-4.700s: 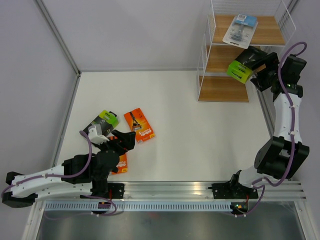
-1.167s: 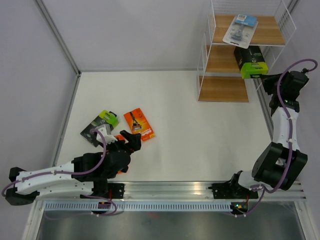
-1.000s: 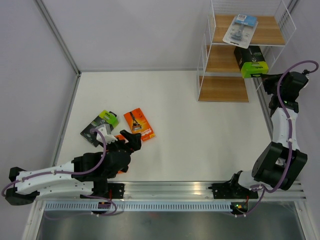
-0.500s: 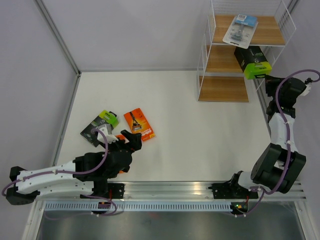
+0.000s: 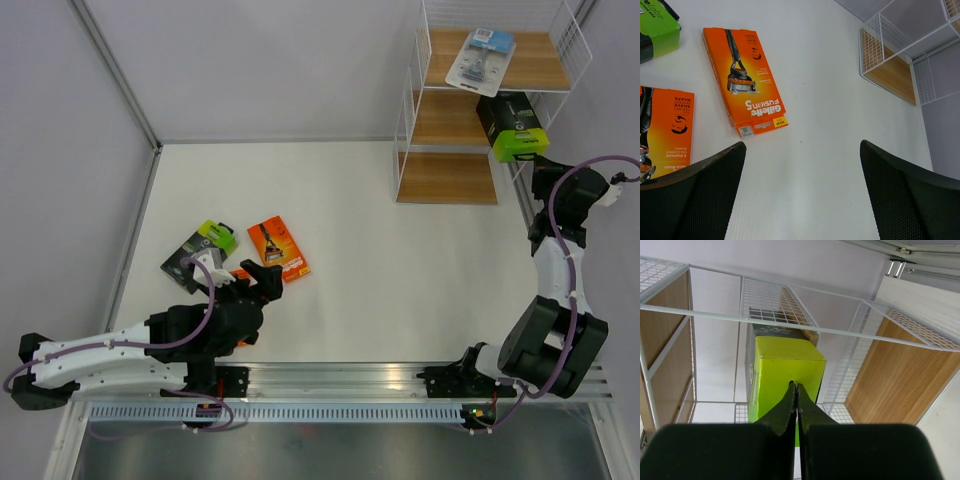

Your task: Place and organize the shaving razors onto the shelf

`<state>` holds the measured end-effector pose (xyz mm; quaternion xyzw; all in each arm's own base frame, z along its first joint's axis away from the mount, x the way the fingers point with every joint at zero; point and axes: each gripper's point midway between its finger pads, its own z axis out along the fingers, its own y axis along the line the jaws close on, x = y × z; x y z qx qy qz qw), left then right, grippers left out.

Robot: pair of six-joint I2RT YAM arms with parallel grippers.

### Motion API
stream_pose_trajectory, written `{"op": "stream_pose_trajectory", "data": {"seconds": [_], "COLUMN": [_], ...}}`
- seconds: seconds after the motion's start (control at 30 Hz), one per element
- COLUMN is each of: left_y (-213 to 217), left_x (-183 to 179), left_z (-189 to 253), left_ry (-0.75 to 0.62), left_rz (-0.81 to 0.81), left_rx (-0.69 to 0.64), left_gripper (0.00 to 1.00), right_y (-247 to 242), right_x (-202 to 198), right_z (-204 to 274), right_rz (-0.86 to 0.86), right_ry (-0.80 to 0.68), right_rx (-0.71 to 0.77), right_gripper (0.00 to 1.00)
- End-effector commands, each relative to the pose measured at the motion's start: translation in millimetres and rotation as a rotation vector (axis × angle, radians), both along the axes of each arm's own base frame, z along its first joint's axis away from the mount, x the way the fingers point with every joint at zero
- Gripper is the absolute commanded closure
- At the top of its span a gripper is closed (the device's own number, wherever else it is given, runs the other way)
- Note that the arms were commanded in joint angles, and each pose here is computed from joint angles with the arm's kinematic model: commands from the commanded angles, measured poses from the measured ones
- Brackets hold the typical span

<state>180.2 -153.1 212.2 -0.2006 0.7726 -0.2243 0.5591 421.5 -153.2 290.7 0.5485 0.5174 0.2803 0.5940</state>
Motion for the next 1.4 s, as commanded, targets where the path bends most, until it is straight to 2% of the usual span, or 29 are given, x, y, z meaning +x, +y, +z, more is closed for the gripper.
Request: {"op": "stream_pose_trajectory", "data": {"seconds": [0.0, 0.17, 0.47, 0.83, 1.37], "left_y": [6.1, 8.2, 11.1, 13.1, 17.2], "left_x": [3.2, 4.1, 4.4, 6.1, 7.4], "left_z": [12.9, 14.9, 14.6, 13.8, 14.4], "left_ry": [-0.026, -0.036, -0.043, -0.050, -0.059], "left_rz": [0.042, 0.052, 0.058, 0.075, 0.091], "left_rx": [-0.054, -0.052, -0.048, -0.041, -0.037], "left_gripper": [0.00, 0.00, 0.00, 0.00, 0.00], "right_y": [-5.1, 1.2, 8.0, 12.2, -3.1], "right_x": [0.2, 0.0, 4.7, 23.1, 36.3], "right_z": [6.1, 11.1, 10.4, 17.9, 17.7], "right_rz": [-0.053, -0.096, -0.128, -0.144, -0.212], "right_ry": [-0.071, -0.085, -0.147, -0.188, -0.200], "right_rx": [0.035, 0.018, 0.075, 0.098, 0.099], "right_gripper": [0.99, 0.99, 0.99, 0.99, 1.00]}}
